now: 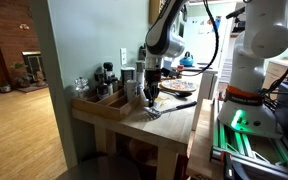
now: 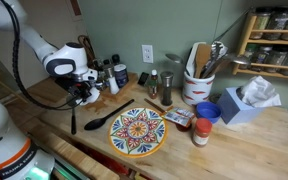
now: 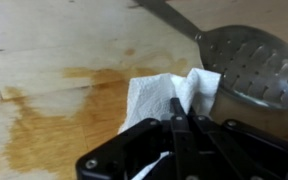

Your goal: Use a tissue to wipe the wet part of the counter

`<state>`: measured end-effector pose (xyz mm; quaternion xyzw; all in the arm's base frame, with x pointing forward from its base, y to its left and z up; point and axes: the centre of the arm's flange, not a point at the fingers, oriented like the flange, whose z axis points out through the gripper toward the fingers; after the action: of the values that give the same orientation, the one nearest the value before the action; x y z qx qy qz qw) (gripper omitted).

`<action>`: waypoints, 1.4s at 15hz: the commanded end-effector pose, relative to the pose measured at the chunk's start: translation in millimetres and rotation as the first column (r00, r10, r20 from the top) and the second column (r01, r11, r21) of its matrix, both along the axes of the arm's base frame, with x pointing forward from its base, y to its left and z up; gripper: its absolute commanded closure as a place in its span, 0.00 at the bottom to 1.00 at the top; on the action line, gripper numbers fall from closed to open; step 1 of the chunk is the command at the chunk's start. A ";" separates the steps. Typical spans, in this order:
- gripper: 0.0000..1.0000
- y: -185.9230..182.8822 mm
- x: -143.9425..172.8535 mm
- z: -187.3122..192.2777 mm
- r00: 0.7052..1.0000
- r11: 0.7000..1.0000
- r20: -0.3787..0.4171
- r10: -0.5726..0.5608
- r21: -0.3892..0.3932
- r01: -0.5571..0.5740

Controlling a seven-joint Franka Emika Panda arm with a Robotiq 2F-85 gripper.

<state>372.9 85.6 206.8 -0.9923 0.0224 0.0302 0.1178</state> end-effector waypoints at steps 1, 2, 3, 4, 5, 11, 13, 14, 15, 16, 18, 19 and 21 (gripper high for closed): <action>0.99 -17.8 -8.6 -10.8 0.995 0.995 0.057 -0.087 -0.045 0.090; 0.99 -24.6 -7.1 -11.6 0.993 0.992 0.056 -0.108 -0.064 0.112; 0.99 -31.9 -6.2 -12.0 0.990 0.988 0.055 -0.127 -0.079 0.131; 0.99 -39.6 -6.3 -12.6 0.988 0.983 0.051 -0.148 -0.098 0.152; 0.99 -48.3 -5.9 -13.1 0.985 0.979 0.046 -0.169 -0.112 0.173; 0.99 -103.0 0.9 -13.7 0.936 0.924 0.023 -0.350 -0.158 0.349; 0.99 -121.5 -1.3 -16.0 0.917 0.902 0.006 -0.399 -0.181 0.393; 0.99 -130.0 -3.3 -18.0 0.909 0.891 -0.004 -0.418 -0.198 0.409; 0.99 -137.8 -6.7 -19.9 0.901 0.883 -0.018 -0.433 -0.212 0.419; 0.99 -143.6 -9.6 -20.7 0.896 0.875 -0.026 -0.444 -0.226 0.427; 0.99 -149.6 -18.5 -23.0 0.902 0.885 -0.085 -0.423 -0.254 0.391; 0.99 -148.9 -23.8 -22.9 0.916 0.906 -0.112 -0.384 -0.236 0.351; 0.99 -142.0 -32.9 -20.1 0.938 0.937 -0.143 -0.315 -0.203 0.284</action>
<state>385.3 -54.2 209.1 -0.9734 0.2251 0.0337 0.0263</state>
